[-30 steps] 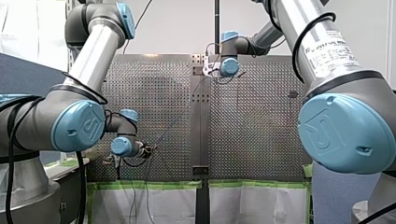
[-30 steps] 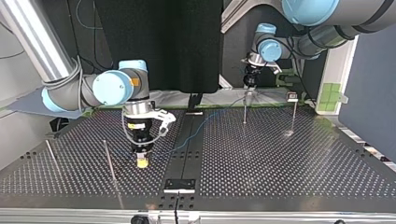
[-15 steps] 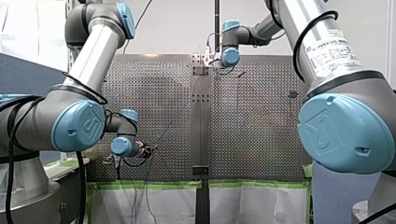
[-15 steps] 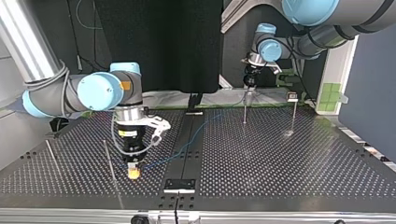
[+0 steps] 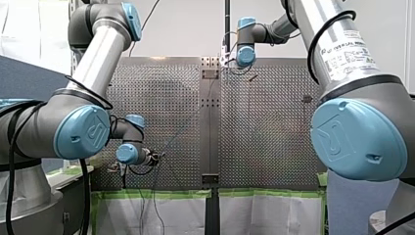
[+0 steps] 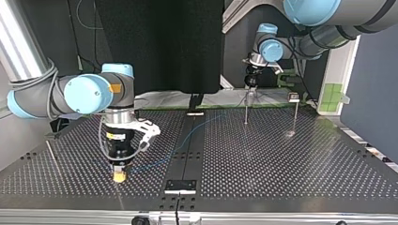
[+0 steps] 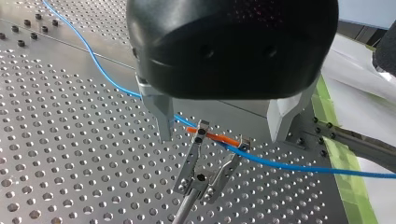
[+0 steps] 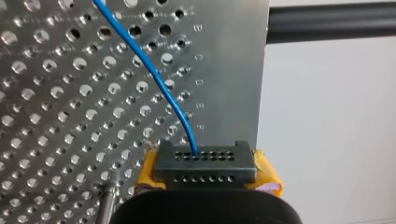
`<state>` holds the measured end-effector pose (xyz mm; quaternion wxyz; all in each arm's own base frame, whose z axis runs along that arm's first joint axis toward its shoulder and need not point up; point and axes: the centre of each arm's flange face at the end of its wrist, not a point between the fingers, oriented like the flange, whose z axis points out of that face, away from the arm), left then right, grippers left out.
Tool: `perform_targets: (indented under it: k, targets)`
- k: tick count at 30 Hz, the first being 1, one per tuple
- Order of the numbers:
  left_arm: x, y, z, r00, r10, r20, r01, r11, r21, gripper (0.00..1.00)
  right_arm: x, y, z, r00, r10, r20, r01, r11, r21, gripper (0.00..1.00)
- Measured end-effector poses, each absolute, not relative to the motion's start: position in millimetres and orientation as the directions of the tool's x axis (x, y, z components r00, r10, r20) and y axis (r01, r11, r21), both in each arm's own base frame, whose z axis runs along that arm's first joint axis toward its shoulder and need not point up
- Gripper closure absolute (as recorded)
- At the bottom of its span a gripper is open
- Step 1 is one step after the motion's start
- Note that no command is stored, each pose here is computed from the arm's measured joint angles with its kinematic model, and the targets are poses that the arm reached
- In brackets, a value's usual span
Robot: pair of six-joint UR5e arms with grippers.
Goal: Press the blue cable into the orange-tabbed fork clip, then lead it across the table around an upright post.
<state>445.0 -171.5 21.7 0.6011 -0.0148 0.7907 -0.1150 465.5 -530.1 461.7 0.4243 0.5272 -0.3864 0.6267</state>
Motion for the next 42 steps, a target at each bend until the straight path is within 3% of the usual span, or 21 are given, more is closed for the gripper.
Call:
perform_targets:
  k: [42]
  targets:
    - [444.6,-173.9,22.0,-0.273,-0.155,-0.949,0.121,0.974,-0.194,0.0,405.1,-573.6,471.3,-0.069,0.135,0.988,-0.975,-0.218,-0.038,1.0]
